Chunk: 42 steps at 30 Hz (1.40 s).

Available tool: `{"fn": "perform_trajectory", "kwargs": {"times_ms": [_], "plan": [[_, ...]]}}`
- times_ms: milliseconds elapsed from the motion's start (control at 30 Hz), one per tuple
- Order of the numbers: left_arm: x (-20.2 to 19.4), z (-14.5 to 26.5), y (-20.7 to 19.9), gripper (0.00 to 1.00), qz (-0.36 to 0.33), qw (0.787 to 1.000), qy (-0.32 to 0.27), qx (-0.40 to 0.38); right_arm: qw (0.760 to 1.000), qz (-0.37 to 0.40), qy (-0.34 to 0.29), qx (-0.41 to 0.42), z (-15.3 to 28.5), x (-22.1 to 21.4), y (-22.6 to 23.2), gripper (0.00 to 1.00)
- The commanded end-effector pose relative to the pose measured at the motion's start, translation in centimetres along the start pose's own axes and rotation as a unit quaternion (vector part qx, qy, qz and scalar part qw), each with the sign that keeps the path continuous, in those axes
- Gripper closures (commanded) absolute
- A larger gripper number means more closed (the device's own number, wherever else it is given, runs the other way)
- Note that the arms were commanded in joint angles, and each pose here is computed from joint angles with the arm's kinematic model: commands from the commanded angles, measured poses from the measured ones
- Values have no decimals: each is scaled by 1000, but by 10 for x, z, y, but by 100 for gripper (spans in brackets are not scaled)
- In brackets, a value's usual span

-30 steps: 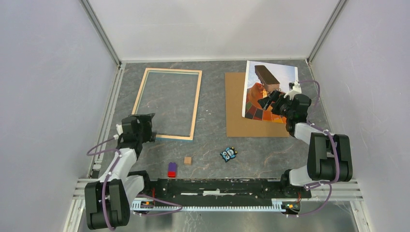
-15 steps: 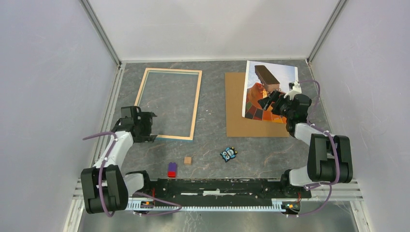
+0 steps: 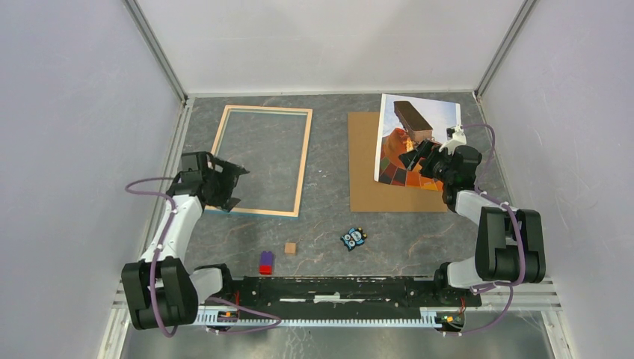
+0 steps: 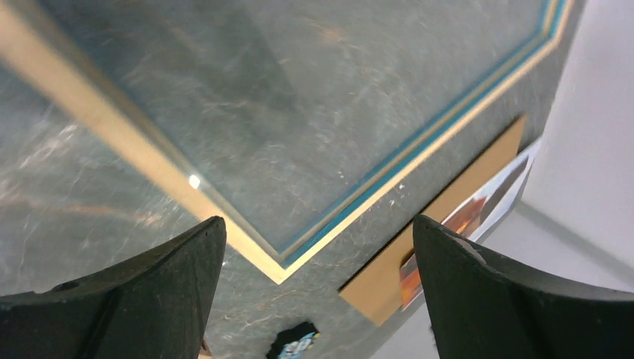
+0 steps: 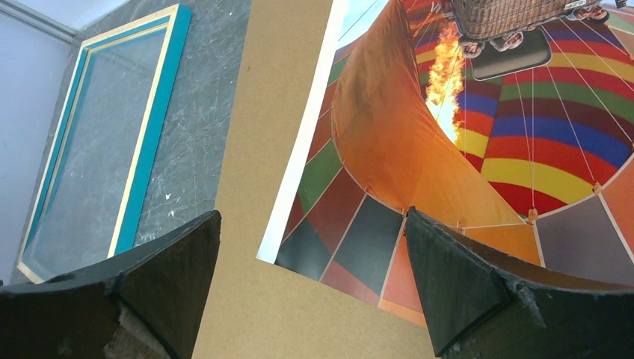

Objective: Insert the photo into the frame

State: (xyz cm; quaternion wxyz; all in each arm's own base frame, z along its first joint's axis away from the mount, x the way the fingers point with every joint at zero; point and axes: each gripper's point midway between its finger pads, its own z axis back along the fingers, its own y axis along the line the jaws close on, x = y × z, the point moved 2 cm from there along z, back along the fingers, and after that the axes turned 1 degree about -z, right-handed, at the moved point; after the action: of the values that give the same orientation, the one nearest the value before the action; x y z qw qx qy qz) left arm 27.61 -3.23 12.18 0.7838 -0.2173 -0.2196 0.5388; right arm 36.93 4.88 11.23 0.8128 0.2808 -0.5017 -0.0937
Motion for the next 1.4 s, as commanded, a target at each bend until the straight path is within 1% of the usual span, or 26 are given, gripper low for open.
{"fn": "perform_trajectory", "kwargs": {"times_ms": [0, 33, 133, 233, 400, 433, 467, 533, 600, 733, 800, 867, 933, 1000, 1100, 1167, 1300, 1367], "plan": [[-12, 18, -58, 0, -193, 969, 7, -152, 1000, 19, -17, 6, -1, 9, 2, 2], [-20, 20, -67, 0, -220, 961, 6, -170, 1000, 21, -15, 4, -1, 9, 2, 2], [-64, 27, -93, 0, -309, 925, 11, -219, 999, 30, -9, -4, -1, 9, -1, 2], [-109, 26, -116, 0, -368, 893, 36, -257, 999, 48, -5, -19, 0, 11, -5, 2], [-182, 16, -149, 0, -428, 845, 85, -311, 995, 83, 10, -60, 3, 14, -19, 2], [-197, 8, -150, 0, -437, 838, 104, -310, 994, 87, 10, -71, 4, 14, -23, 2], [-208, 5, -160, 0, -443, 828, 113, -324, 993, 89, 11, -78, 5, 14, -26, 2], [-234, -7, -171, 0, -447, 814, 149, -339, 992, 87, 13, -94, 7, 16, -35, 2], [-260, -20, -178, 0, -443, 804, 186, -350, 991, 82, 12, -107, 10, 17, -44, 2], [-304, -43, -175, 1, -421, 798, 241, -358, 991, 70, 11, -116, 12, 17, -53, 2], [-316, -53, -171, 3, -398, 806, 253, -358, 991, 64, 12, -118, 10, 15, -56, 2], [-330, -61, -169, 6, -362, 813, 272, -366, 990, 60, 12, -125, 10, 12, -60, 2], [-343, -67, -169, 11, -321, 815, 293, -383, 989, 58, 13, -133, 9, 10, -65, 2], [-350, -74, -169, 16, -289, 820, 299, -393, 989, 54, 16, -137, 8, 7, -69, 2], [-355, -92, -165, 23, -261, 838, 293, -379, 990, 44, 23, -130, 4, 1, -71, 2], [-358, -101, -162, 27, -252, 850, 279, -369, 991, 38, 26, -128, 1, -3, -72, 2], [-355, -123, -151, 31, -265, 881, 222, -324, 991, 31, 30, -129, -2, -8, -76, 2], [-357, -129, -150, 32, -268, 887, 207, -314, 991, 29, 33, -126, -3, -9, -77, 2]]}}
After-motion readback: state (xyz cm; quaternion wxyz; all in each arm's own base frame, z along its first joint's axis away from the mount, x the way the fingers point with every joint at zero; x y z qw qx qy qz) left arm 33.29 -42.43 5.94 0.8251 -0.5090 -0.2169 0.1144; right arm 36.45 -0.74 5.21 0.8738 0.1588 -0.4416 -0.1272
